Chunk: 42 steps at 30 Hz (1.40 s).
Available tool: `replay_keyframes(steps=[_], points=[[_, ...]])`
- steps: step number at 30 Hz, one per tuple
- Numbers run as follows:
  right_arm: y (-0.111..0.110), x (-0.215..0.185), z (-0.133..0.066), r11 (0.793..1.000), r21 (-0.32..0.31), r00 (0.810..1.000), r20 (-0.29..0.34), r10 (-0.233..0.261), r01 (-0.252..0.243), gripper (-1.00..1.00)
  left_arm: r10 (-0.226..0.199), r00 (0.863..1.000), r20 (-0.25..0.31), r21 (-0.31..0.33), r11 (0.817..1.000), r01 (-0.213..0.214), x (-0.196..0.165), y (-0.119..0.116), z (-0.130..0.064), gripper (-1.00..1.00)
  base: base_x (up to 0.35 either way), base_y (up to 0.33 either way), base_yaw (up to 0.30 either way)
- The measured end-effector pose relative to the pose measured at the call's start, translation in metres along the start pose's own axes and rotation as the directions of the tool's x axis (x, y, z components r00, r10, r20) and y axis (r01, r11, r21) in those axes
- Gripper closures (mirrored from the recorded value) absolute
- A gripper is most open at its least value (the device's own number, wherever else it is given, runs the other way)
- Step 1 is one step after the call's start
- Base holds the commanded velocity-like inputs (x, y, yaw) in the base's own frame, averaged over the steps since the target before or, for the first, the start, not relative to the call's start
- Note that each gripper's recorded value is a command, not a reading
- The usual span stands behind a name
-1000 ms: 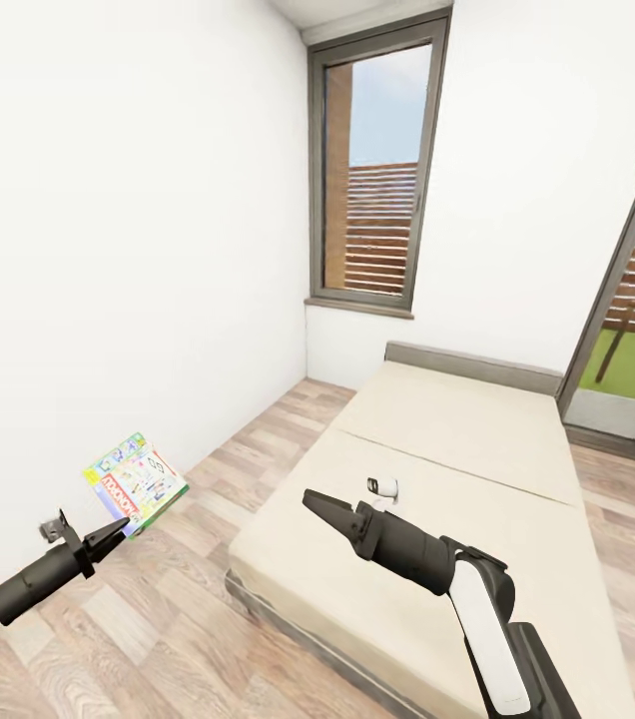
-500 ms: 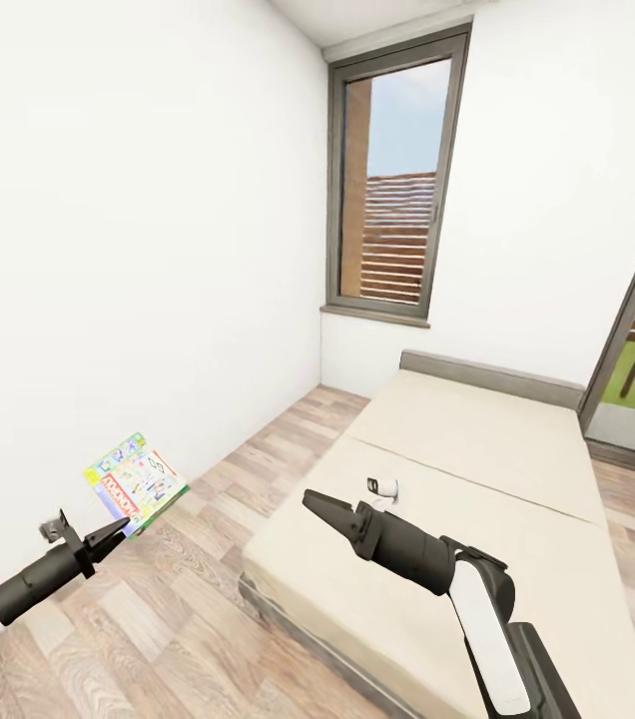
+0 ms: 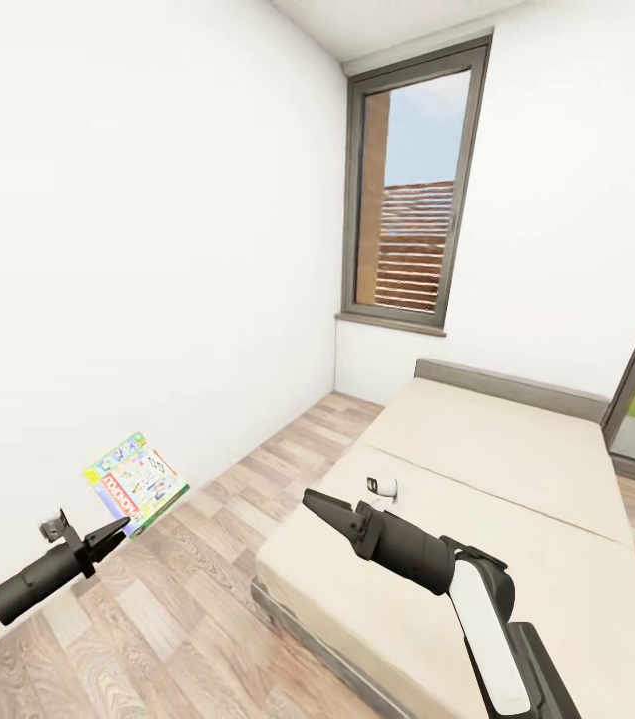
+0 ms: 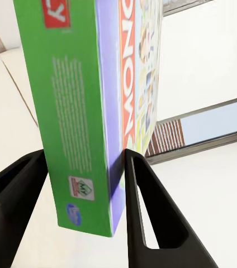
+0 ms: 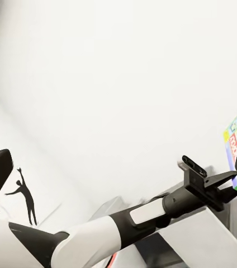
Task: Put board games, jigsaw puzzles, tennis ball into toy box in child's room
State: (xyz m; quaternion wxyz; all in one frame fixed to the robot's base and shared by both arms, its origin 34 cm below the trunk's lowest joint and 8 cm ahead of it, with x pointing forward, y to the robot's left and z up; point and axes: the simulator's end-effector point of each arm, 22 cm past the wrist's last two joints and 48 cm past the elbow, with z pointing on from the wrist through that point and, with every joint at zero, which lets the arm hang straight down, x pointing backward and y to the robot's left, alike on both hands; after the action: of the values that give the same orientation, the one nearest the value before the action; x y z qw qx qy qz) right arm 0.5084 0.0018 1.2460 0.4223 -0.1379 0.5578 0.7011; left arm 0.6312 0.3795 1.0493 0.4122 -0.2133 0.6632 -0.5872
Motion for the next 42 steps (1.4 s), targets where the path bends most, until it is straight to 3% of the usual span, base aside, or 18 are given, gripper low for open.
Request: replay_keyframes(steps=[20, 42], points=[[0.002, -0.002, 0.001, 1.0, 0.017, 1.0, 0.0, -0.016, 0.016, -1.0, 0.021, 1.0, 0.008, 0.016, 1.0, -0.021, -0.003, -0.01, 0.0, 1.0, -0.004, 0.0, 0.086], [-0.009, -0.001, 0.0, 0.999, 0.044, 1.0, 0.0, -0.001, 0.001, -1.0, 0.026, 1.0, 0.009, 0.003, 1.0, -0.026, -0.001, -0.001, 0.001, 1.0, -0.014, 0.0, 0.187]])
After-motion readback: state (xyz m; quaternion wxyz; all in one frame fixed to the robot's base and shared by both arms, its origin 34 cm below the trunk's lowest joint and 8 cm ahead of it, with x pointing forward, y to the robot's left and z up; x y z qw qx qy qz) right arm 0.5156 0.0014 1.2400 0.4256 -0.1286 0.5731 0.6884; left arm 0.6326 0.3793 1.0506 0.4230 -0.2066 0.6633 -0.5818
